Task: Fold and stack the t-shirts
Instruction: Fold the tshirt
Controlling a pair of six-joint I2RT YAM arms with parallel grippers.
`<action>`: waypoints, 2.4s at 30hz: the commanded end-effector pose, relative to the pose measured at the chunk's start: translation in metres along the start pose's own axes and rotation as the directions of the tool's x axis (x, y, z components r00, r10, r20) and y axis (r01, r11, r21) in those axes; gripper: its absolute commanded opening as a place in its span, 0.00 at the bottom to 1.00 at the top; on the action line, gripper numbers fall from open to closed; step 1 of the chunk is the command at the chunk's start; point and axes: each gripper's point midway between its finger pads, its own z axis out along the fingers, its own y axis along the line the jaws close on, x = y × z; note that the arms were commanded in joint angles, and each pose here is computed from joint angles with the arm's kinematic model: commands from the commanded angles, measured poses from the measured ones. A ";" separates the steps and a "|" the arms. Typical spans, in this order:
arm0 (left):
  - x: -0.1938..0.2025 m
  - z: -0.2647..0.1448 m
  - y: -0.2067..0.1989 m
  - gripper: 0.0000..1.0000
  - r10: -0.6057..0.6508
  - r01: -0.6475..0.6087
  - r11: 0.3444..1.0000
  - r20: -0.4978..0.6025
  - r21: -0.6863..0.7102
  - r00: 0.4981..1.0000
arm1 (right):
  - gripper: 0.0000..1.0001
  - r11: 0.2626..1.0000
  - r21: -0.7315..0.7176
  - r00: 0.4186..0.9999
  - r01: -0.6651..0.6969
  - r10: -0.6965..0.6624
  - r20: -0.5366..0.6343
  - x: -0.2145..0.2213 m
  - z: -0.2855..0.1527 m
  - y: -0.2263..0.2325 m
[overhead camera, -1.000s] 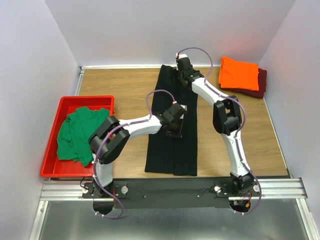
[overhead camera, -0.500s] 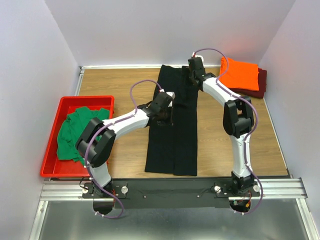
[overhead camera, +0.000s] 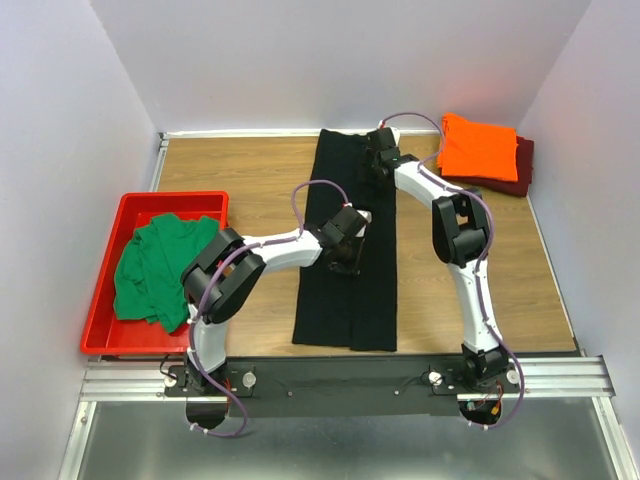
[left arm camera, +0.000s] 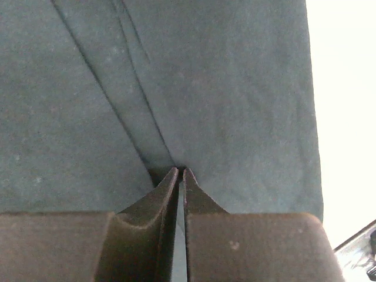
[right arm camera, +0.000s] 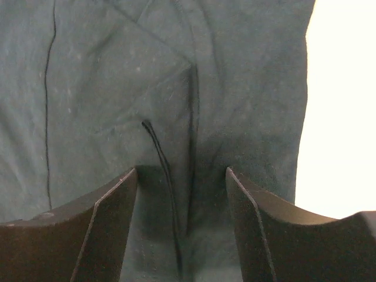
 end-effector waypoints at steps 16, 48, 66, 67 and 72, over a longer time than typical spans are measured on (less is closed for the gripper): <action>-0.010 0.016 -0.012 0.15 0.044 -0.043 0.999 -0.020 0.032 0.999 | 0.80 0.997 -0.077 0.999 0.016 -0.012 0.043 -0.035 0.015 0.002; -0.178 -0.249 0.155 0.29 -0.093 0.224 0.963 0.590 -0.152 0.802 | 0.61 0.986 -0.133 0.991 -0.100 0.087 -0.102 0.025 -0.075 -0.008; -0.154 -0.246 0.200 0.29 -0.101 0.313 0.924 0.652 -0.219 0.752 | 0.53 0.991 -0.130 0.999 0.016 -0.011 0.036 -0.026 -0.011 0.012; -0.154 -0.246 0.201 0.29 -0.101 0.316 0.923 0.653 -0.220 0.751 | 0.53 0.991 -0.130 0.999 0.018 -0.014 0.038 -0.027 -0.008 0.013; -0.152 -0.244 0.202 0.28 -0.106 0.318 0.923 0.649 -0.218 0.754 | 0.48 0.990 -0.140 0.999 0.021 -0.014 0.048 -0.031 0.002 0.018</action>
